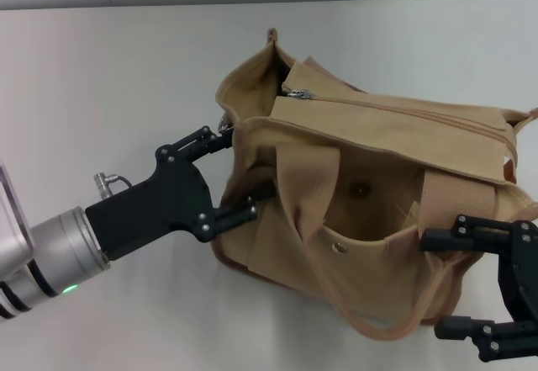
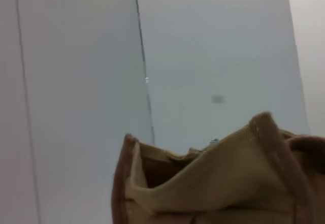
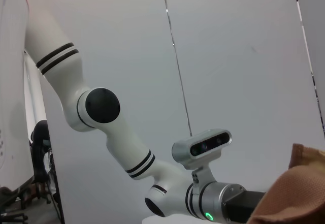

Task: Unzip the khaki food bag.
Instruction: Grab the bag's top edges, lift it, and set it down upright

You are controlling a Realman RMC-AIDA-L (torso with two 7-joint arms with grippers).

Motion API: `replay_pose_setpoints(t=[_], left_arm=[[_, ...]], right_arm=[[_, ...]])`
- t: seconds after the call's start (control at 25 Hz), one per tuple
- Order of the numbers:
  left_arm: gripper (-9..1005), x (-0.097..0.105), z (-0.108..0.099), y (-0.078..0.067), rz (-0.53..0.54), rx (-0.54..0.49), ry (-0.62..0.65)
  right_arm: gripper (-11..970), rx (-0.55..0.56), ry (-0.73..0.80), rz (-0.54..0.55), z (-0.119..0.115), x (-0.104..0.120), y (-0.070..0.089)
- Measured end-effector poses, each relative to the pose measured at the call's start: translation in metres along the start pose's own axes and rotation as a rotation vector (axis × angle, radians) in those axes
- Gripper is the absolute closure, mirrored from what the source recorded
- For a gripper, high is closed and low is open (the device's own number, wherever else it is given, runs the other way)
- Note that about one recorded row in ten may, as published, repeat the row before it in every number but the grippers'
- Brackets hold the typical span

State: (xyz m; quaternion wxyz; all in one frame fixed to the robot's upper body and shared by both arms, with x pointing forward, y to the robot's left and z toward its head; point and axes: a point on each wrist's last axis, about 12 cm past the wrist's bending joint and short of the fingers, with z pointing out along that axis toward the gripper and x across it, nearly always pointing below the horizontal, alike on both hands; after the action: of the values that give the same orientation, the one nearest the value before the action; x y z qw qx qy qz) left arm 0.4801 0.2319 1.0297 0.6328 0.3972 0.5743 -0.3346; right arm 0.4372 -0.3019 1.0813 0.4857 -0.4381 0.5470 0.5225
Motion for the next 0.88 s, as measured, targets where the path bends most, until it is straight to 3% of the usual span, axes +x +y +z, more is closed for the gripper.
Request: replay_pose_setpoints(t=[0.28,0.44,0.72,0.88], left_arm=[[311,0.000,0.000,0.000,0.000,-0.070,-0.026],[521,-0.001,0.000,0.002,-0.006,-0.099,-0.045],[761,-0.010,-0.002,0.006,0.049,-0.118,-0.107],[839,-0.017,-0.003,0.013,0.088,-0.121,-0.143]], right_arm=[[164,0.007,-0.006,-0.008,0.000,-0.001,-0.001],[164,0.015,-0.012,-0.010,0.000,-0.001,-0.001],[164,0.076,-0.046,-0.027,-0.006,-0.003,-0.001],[164,0.122,-0.072,-0.039,-0.011,-0.004,-0.002]])
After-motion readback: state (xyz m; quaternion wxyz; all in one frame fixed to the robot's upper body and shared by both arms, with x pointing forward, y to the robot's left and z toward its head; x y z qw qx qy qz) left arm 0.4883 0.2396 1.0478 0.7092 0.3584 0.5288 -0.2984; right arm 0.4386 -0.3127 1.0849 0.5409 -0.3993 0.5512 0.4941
